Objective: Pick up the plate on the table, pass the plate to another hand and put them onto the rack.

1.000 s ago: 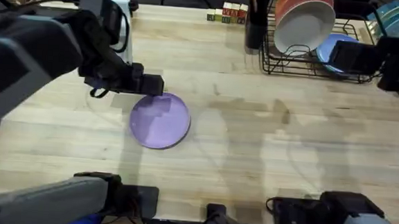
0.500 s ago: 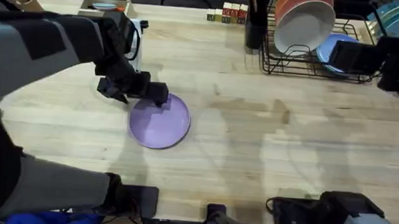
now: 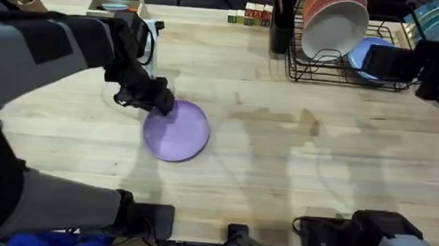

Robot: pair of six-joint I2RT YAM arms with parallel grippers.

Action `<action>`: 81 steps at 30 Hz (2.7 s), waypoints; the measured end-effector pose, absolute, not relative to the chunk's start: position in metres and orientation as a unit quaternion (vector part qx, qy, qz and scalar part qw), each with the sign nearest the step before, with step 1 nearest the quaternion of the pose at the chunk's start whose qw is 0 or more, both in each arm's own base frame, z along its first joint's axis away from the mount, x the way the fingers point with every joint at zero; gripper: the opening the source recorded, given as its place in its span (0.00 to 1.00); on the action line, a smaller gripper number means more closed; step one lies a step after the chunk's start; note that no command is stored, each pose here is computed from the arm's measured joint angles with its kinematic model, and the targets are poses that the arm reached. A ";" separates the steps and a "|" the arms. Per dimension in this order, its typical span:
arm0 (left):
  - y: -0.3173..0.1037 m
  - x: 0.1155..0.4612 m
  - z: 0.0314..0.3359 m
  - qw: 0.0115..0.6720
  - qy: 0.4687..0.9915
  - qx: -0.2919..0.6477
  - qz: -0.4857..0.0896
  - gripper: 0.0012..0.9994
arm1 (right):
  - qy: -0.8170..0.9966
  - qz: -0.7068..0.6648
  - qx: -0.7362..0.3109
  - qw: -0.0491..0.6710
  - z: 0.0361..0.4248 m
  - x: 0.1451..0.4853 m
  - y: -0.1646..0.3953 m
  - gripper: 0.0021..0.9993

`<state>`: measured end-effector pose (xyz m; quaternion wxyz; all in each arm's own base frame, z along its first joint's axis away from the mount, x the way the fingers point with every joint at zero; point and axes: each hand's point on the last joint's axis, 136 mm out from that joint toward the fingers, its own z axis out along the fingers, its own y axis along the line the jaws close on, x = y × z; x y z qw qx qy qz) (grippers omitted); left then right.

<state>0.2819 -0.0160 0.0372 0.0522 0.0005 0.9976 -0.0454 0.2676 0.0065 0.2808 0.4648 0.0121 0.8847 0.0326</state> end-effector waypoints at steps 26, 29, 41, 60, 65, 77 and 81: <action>-0.059 0.334 0.104 0.107 0.979 0.011 -0.173 0.04 | 0.885 0.033 0.012 0.465 0.281 0.268 0.007 1.00; -0.066 0.343 0.121 0.124 0.974 0.015 -0.192 0.04 | 0.885 0.033 0.012 0.465 0.281 0.268 0.007 1.00; -0.096 0.364 0.183 0.171 0.942 0.043 -0.287 0.04 | 0.879 0.059 0.060 0.469 0.284 0.270 0.007 1.00; -0.111 0.359 0.208 0.168 0.925 0.051 -0.336 0.04 | 0.880 0.277 0.158 0.352 0.253 0.306 0.063 1.00; -0.111 0.359 0.208 0.168 0.925 0.051 -0.336 0.04 | 0.892 0.306 0.139 0.301 0.235 0.308 0.089 1.00; -0.111 0.359 0.208 0.167 0.925 0.051 -0.337 0.04 | 0.897 0.339 0.051 0.279 0.232 0.303 0.151 1.00; -0.111 0.359 0.208 0.167 0.925 0.051 -0.337 0.04 | 0.894 0.343 0.040 0.285 0.235 0.303 0.158 1.00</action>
